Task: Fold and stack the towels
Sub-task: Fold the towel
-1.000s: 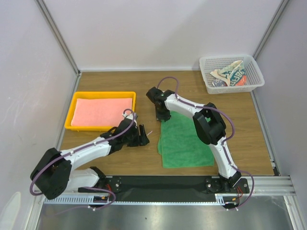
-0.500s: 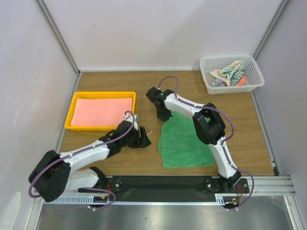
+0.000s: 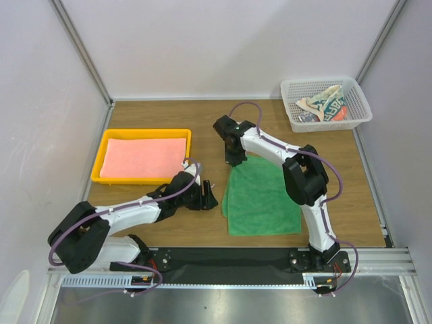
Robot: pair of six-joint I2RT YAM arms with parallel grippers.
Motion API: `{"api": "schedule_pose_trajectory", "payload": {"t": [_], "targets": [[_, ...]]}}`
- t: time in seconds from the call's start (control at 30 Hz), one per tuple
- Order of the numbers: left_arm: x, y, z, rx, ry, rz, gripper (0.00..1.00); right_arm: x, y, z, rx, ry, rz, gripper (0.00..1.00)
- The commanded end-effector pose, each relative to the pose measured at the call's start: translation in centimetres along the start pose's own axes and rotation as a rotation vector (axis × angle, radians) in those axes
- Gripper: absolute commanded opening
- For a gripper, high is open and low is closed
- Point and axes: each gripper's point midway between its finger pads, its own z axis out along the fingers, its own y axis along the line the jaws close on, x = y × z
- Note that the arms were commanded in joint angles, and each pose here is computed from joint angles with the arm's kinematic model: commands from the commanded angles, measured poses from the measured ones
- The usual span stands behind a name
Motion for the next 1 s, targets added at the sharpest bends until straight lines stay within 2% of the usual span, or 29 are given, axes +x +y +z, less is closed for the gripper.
{"api": "schedule_pose_trajectory", "payload": {"t": [0.0,0.3,0.5,0.63,0.8,0.97], "targets": [[-2.3,-2.3,0.3,0.067,-0.056,0.008,0.67,-1.4,-0.3,-2.3,-0.047,-0.052,-0.012,0.0],[-3.1,-3.9,1.7,0.068,-0.035,0.047,0.64,-3.4,-4.1,-4.1,-0.078,-0.11,0.045,0.0],[-4.0,-4.2,3.0,0.026,-0.018,0.047,0.58,-4.5,-3.9,-4.6,-0.133,-0.141,0.072,0.0],[-3.0,-3.5,4.1,-0.025,0.043,0.03,0.54,-5.2,-3.6,-4.4,-0.157,-0.152,0.089,0.0],[-0.7,-3.3,4.0,-0.044,0.101,0.019,0.54,-5.7,-3.4,-3.7,-0.168,-0.161,0.083,0.0],[1.7,-2.9,3.8,-0.077,0.16,0.018,0.5,-6.1,-3.9,-1.8,-0.17,-0.145,0.098,0.0]]}}
